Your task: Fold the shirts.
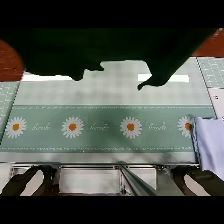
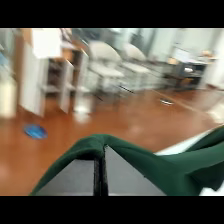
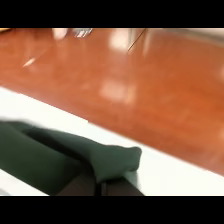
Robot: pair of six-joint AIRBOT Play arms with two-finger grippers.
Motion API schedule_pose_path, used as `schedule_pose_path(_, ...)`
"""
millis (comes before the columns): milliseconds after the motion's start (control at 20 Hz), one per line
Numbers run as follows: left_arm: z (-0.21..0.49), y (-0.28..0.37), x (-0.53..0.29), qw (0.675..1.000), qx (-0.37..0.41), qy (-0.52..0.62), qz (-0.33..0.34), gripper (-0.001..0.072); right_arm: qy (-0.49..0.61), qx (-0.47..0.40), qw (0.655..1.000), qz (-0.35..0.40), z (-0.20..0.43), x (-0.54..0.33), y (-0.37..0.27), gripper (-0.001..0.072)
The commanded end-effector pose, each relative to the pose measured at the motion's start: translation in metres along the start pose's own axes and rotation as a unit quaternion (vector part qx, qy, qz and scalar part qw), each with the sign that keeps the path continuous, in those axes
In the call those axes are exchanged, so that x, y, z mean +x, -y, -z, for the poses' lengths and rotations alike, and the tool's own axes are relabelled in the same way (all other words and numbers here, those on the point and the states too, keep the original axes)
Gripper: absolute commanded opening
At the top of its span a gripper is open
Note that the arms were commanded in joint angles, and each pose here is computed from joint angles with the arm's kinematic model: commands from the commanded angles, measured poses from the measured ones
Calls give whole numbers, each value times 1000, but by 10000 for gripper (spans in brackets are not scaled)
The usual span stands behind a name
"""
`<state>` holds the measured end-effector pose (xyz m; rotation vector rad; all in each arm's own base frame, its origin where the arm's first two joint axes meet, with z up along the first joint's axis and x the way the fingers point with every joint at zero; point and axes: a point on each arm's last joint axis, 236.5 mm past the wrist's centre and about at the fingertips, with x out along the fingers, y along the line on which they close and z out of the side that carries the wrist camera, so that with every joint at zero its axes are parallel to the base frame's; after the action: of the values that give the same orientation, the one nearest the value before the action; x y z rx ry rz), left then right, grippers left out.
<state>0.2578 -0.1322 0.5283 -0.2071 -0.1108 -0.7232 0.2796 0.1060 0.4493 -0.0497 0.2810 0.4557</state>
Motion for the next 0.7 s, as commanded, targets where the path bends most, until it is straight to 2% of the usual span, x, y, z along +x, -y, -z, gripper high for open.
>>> schedule_pose_path(0, -27, 54, -48, 994, 99, 24, -46, 16, 26, -25, 999, 20, -2, -70, -20, 25)
schedule_pose_path(200, -24, 80, -87, 985, 141, 20, -98, 16, -8, -21, 1000, 8, 24, -98, -37, 25)
schedule_pose_path(350, -11, 72, -90, 985, 129, -8, -117, 16, -50, -6, 998, -26, 44, -87, -48, 25)
schedule_pose_path(500, 27, 30, -71, 988, 75, -61, -124, 16, -110, 18, 992, -59, 77, -44, -46, 25)
schedule_pose_path(650, 109, -43, -45, 978, -29, -149, -142, 16, -182, 67, 979, -69, 132, 27, -25, 25)
